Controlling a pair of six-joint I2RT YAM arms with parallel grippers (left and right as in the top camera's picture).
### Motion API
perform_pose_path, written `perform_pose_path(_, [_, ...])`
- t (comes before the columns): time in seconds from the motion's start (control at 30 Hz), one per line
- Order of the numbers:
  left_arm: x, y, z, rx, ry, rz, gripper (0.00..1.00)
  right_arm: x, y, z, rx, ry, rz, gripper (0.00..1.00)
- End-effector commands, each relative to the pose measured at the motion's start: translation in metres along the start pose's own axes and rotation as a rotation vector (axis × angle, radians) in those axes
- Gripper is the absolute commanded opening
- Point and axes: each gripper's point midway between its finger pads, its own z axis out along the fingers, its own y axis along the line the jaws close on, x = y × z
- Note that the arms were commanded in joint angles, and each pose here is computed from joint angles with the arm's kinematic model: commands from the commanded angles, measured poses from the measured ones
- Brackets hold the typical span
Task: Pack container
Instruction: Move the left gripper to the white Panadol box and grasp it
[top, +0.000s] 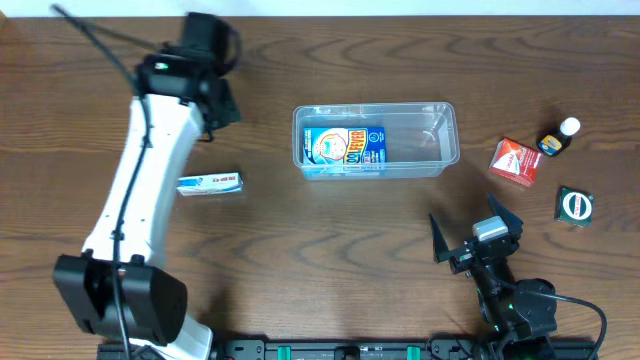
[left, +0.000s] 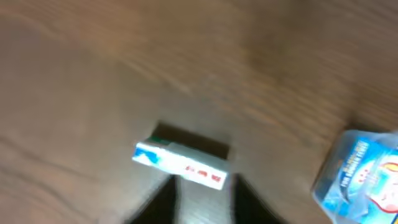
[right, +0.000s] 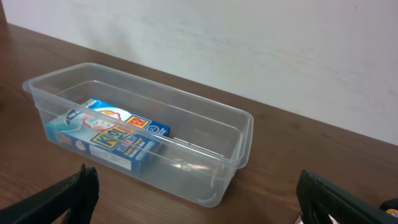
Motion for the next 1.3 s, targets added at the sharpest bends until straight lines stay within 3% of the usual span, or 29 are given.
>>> perform_pose_path(0.0, [0.006,0.008,0.004,0.061,0.089,-0.203,0.56,0.000,0.002,0.000,-0.010,-0.002,-0.015,0.99])
perform_pose_path(0.07, [0.009,0.016,0.007,0.060,0.124,-0.273,0.71,0.000,0.002,0.000,-0.010,-0.002,-0.015,0.99])
perform_pose_path(0.1, [0.012,0.019,0.010,0.055,0.142,-0.314,0.73,0.000,0.002,0.000,-0.010,-0.002,-0.015,0.99])
perform_pose_path(0.5, [0.086,0.037,0.085,-0.123,0.290,-0.756,0.73,0.000,0.002,0.000,-0.010,-0.002,-0.015,0.99])
perform_pose_path(1.27, [0.101,0.032,0.145,-0.055,0.208,-0.787,0.73,0.000,0.002,0.000,-0.010,-0.002,-0.015,0.99])
